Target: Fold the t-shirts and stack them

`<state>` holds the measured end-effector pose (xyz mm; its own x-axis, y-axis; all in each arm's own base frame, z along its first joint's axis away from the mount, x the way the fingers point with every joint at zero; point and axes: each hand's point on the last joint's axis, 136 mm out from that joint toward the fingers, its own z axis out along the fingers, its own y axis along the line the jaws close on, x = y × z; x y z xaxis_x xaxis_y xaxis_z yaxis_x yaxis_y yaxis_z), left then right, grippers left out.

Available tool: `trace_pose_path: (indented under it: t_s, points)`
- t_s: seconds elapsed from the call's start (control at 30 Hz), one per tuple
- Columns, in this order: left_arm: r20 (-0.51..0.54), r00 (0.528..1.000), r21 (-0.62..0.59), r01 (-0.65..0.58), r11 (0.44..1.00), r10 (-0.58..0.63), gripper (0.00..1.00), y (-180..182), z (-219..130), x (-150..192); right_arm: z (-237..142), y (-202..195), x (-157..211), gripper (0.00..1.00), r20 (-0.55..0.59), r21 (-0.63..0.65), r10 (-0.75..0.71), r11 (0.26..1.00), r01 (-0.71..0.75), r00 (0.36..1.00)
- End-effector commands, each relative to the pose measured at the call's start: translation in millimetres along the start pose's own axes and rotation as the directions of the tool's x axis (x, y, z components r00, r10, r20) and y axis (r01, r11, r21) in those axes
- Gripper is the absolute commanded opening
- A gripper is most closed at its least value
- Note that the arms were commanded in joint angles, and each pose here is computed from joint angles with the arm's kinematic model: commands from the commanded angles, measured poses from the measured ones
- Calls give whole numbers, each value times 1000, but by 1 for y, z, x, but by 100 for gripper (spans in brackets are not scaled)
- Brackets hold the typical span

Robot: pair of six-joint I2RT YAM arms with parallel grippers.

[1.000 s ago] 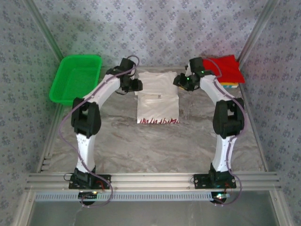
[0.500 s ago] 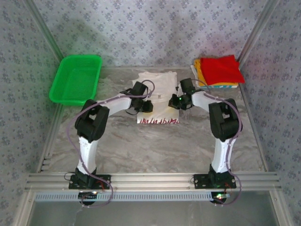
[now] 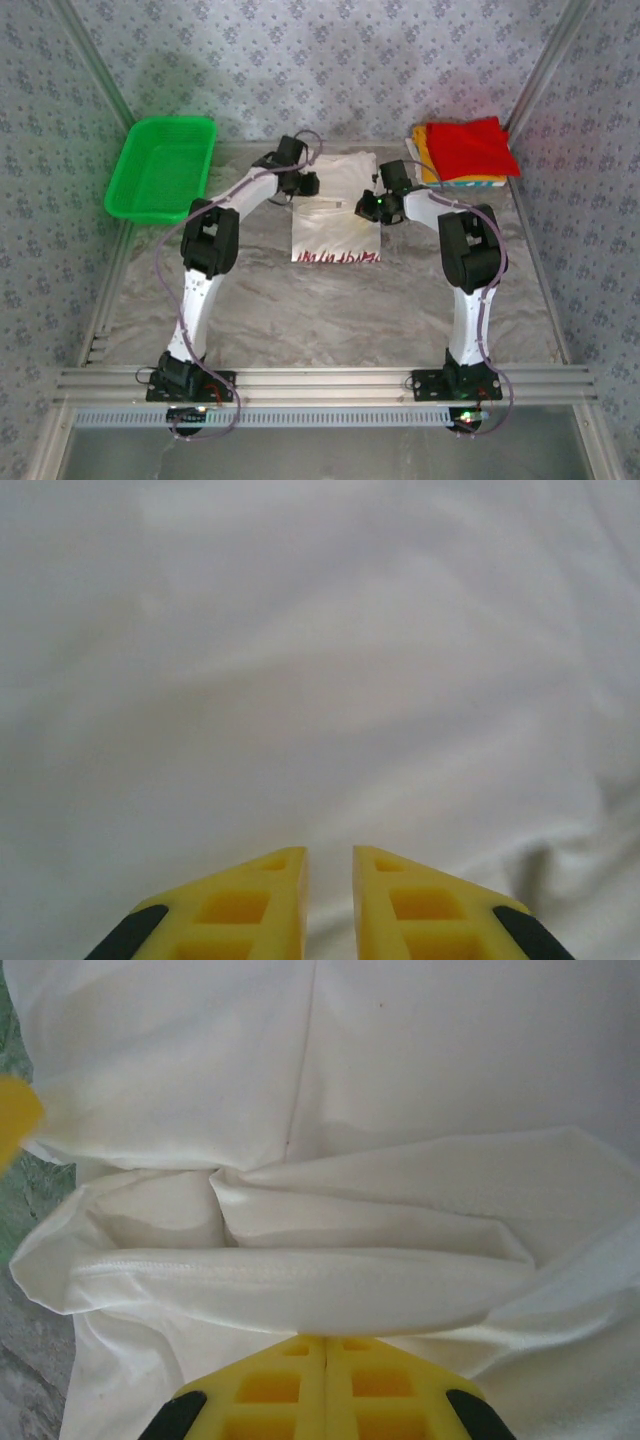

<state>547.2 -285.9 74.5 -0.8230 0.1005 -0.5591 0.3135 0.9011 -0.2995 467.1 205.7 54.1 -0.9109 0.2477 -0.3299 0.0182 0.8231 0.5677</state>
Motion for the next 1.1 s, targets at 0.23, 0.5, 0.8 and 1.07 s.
trace_pose_path:
  t_s: [0.23, 0.5, 0.8, 1.07]
  points:
    - [230, 973, 20, -22, 1000, 17, 24, -23, -127, -67, 20, 7, -18, 0, 4, 0, -18, 1000, 18, 1000]
    - [297, 948, 232, -192, 954, 119, 26, -104, -151, 48, 28, 14, -63, 0, 72, -51, 24, 998, -20, 997]
    - [140, 961, 178, -261, 949, 238, 21, -90, -71, 80, -16, 59, -71, 0, 93, -152, -5, 988, 19, 996]
    - [95, 982, 106, -175, 979, 165, 18, -28, -25, 30, -102, 89, -35, 0, 158, -199, -40, 977, 71, 987]
